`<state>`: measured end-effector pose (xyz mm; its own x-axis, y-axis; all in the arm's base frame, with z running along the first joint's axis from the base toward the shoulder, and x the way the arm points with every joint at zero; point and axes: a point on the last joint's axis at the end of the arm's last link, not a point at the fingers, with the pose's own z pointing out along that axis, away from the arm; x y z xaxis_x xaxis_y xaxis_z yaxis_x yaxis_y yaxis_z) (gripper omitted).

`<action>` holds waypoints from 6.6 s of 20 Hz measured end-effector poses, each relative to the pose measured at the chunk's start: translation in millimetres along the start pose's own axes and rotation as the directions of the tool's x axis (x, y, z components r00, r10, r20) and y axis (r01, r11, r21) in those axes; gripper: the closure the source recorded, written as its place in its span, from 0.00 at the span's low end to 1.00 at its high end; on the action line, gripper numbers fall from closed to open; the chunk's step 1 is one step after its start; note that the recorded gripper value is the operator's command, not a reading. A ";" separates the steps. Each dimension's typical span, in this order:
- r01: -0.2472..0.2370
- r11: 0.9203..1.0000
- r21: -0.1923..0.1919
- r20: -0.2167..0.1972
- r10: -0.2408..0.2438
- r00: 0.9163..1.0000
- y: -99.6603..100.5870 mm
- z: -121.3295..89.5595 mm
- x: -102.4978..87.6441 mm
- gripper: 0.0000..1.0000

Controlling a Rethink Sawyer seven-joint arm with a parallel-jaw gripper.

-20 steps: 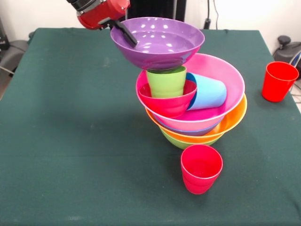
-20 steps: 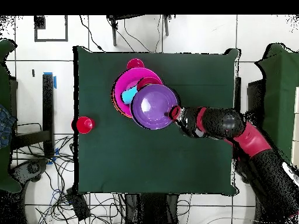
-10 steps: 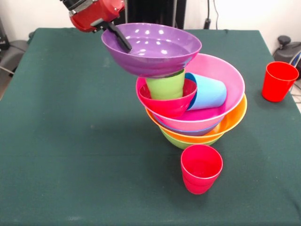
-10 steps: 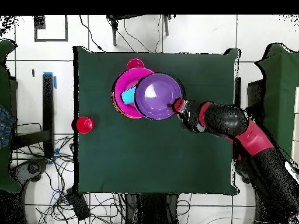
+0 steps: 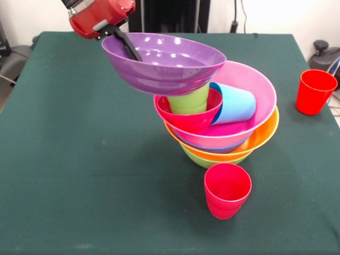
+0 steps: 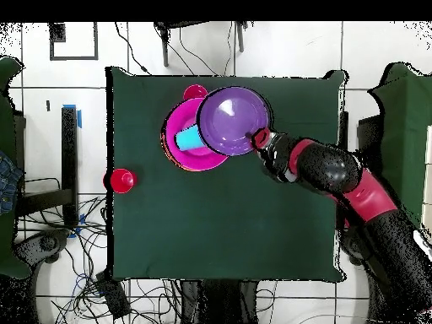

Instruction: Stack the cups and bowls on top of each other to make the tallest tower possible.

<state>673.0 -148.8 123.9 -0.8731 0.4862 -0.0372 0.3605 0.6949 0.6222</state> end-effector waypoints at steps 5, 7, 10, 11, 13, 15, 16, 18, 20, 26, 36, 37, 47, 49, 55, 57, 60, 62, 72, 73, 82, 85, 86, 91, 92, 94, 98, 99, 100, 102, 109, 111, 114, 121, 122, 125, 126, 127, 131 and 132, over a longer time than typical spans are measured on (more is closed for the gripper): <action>0.007 1.000 -0.014 0.003 -0.007 1.000 8.2 -0.4 -1.7 1.00; 0.006 1.000 -0.018 0.003 -0.006 1.000 9.7 -0.6 -2.2 1.00; -0.004 1.000 -0.030 0.003 0.004 1.000 13.5 -1.8 -4.1 1.00; -0.010 0.999 -0.037 0.002 0.010 1.000 15.7 -2.5 -5.2 1.00; -0.018 0.999 -0.048 0.001 0.019 1.000 19.2 -3.4 -6.5 1.00; -0.027 0.998 -0.058 -0.002 0.027 1.000 22.8 -4.2 -7.3 1.00; -0.030 0.998 -0.061 -0.003 0.030 1.000 23.4 -4.2 -7.3 1.00; -0.041 0.997 -0.067 -0.007 0.041 0.999 24.4 -4.6 -7.5 1.00; -0.050 0.996 -0.072 -0.008 0.049 0.999 25.1 -5.1 -8.2 1.00; -0.054 0.996 -0.073 -0.013 0.053 0.998 26.8 -3.1 -7.5 1.00; -0.048 0.996 -0.069 -0.022 0.047 0.999 31.1 2.7 -4.2 1.00; -0.051 0.996 -0.070 -0.024 0.049 0.999 30.1 3.4 -3.8 1.00; -0.079 0.996 -0.051 -0.067 0.075 0.995 13.4 7.9 4.9 1.00; -0.086 0.995 -0.047 -0.087 0.082 0.993 9.4 9.2 8.3 1.00; -0.100 0.994 -0.046 -0.124 0.094 0.988 3.5 14.0 15.2 1.00; -0.101 0.994 -0.046 -0.127 0.094 0.987 3.4 14.0 15.6 1.00; -0.101 0.994 -0.046 -0.127 0.094 0.987 3.4 14.1 15.7 1.00; -0.100 0.994 -0.046 -0.127 0.094 0.987 3.5 14.0 15.6 1.00; -0.121 0.990 -0.069 -0.155 0.109 0.982 0.4 27.6 23.0 1.00; -0.123 0.990 -0.070 -0.157 0.110 0.981 0.2 28.6 23.6 1.00; -0.143 0.985 -0.092 -0.183 0.124 0.975 -1.9 41.2 30.8 1.00; -0.148 0.984 -0.096 -0.189 0.128 0.974 -2.8 44.0 32.5 1.00; -0.148 0.984 -0.096 -0.190 0.128 0.973 -2.8 44.2 32.7 1.00; -0.149 0.984 -0.097 -0.191 0.129 0.973 -3.0 44.7 32.9 1.00; -0.149 0.984 -0.097 -0.191 0.129 0.973 -3.0 44.7 32.9 1.00; -0.149 0.984 -0.097 -0.191 0.129 0.973 -3.0 44.7 32.9 1.00; -0.149 0.984 -0.097 -0.191 0.129 0.973 -3.0 44.7 32.9 1.00; -0.149 0.984 -0.097 -0.191 0.129 0.973 -3.0 44.7 32.9 1.00; -0.149 0.984 -0.097 -0.191 0.129 0.973 -3.0 44.7 32.9 1.00; -0.149 0.984 -0.097 -0.191 0.129 0.973 -3.0 44.7 32.9 1.00; -0.149 0.984 -0.097 -0.191 0.129 0.973 -3.0 44.8 32.9 0.00; -0.149 0.984 -0.097 -0.191 0.129 0.973 -3.0 44.8 33.0 0.00; -0.149 0.984 -0.097 -0.191 0.129 0.973 -2.9 44.8 33.0 0.00; -0.149 0.984 -0.097 -0.191 0.129 0.973 -2.9 44.8 33.0 0.00; -0.149 0.984 -0.097 -0.191 0.129 0.973 -3.0 44.8 32.9 0.00; -0.149 0.984 -0.097 -0.191 0.129 0.973 -3.0 44.8 32.9 0.00; -0.149 0.984 -0.097 -0.191 0.129 0.973 -3.0 44.8 32.9 0.00; -0.149 0.984 -0.097 -0.191 0.129 0.973 -3.0 44.8 32.9 0.00; -0.149 0.984 -0.097 -0.191 0.129 0.973 -3.0 44.8 32.9 0.00; -0.149 0.984 -0.097 -0.191 0.129 0.973 -3.0 44.8 32.9 0.00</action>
<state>657.8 -111.1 85.8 -0.8659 0.4614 0.1933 0.4531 0.5597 0.6938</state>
